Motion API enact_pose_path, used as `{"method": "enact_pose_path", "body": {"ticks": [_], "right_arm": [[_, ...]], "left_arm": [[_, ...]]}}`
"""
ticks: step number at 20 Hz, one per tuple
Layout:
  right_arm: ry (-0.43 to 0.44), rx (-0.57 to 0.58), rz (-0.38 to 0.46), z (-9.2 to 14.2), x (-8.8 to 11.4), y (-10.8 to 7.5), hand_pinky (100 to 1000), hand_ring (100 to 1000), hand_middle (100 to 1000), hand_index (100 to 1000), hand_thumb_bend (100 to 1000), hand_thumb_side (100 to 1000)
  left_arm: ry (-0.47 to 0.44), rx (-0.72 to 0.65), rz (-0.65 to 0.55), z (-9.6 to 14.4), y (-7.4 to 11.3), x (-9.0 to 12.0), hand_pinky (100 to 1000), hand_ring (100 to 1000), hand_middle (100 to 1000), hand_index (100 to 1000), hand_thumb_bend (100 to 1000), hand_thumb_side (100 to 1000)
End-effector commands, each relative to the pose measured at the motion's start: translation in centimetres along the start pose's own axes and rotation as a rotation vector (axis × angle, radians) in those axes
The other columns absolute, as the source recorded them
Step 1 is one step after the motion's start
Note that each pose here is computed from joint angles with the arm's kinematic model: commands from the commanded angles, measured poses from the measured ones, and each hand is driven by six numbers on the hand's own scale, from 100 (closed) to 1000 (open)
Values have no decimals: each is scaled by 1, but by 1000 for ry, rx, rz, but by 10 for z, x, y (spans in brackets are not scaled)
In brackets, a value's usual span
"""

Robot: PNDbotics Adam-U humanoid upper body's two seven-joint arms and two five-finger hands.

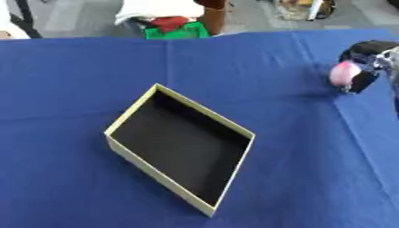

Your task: Pick up objects on the table and place them in the box.

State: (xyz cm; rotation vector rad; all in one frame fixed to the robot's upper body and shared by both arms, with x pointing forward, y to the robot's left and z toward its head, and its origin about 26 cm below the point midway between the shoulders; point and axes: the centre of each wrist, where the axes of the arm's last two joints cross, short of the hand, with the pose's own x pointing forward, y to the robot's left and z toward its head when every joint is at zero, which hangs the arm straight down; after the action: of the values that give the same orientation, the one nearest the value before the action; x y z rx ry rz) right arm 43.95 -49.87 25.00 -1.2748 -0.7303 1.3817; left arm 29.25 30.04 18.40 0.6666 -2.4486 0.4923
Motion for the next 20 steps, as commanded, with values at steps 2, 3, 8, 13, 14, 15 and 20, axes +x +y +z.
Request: {"method": "enact_pose_path", "body": {"ticks": [2,3,8,13,14,15,20], "right_arm": [[16,-25,-21,7,-11,-17,829,746,528,689,215,329],[14,-23,-25,7,-11,-18,815,723,501,661,209,328],[5,-48,-45,10,-10,-28,782,659,428,566,195,286],[-22,-156,-70,19,-10,-49,755,639,425,569,156,232],[-30,-178,-73,21,-10,-54,750,637,426,570,152,229],[-42,-200,-77,24,-11,-59,728,633,438,579,129,204],[-109,-308,-108,39,-15,-73,606,644,522,666,100,100]], "left_arm": [[-25,-10,9,-4,0,5,741,632,702,687,540,943],[-25,-11,10,-4,0,5,741,632,702,687,540,943],[-24,-12,7,-4,0,5,741,632,703,687,538,943],[-26,-10,6,-5,0,5,741,633,704,689,538,941],[-26,-9,6,-5,0,5,741,633,704,689,538,941],[-26,-8,6,-5,0,5,741,633,704,689,538,941],[-28,-4,5,-5,1,5,741,634,704,692,537,938]]}}
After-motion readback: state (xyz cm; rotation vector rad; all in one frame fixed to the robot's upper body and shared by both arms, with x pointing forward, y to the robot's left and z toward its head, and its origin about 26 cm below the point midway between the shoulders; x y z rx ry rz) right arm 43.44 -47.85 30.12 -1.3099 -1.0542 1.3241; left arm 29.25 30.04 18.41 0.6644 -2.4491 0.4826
